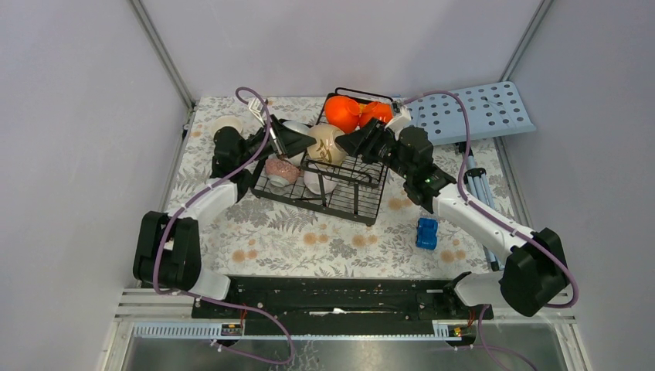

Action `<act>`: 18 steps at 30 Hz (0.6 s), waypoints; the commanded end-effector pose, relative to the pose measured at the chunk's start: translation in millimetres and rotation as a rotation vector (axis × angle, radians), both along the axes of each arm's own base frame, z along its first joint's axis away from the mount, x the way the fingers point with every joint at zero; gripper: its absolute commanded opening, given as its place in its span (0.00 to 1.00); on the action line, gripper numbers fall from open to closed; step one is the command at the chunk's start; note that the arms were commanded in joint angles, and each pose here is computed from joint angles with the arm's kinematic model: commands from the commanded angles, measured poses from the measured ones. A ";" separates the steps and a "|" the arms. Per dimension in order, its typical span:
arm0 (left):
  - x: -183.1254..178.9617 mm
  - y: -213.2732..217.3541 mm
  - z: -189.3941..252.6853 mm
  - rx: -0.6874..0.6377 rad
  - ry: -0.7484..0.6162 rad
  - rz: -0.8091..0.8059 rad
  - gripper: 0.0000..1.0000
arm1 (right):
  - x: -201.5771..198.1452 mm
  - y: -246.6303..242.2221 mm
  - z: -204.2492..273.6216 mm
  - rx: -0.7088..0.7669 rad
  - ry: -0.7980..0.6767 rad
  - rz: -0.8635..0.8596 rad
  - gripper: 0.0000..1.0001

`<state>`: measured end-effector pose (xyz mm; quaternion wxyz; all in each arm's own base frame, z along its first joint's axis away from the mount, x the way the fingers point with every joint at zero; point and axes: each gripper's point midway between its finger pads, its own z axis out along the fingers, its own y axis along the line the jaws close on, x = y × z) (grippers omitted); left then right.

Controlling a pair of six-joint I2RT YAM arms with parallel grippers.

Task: Unload the bowls from the dish rack
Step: Pick up the bowl from the dish rack.

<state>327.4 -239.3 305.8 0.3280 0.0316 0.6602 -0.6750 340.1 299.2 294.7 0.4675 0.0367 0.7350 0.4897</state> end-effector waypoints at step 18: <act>-21.4 -25.5 26.6 -0.072 -0.111 -0.119 0.33 | -4.7 0.6 -8.3 0.020 0.012 0.038 0.53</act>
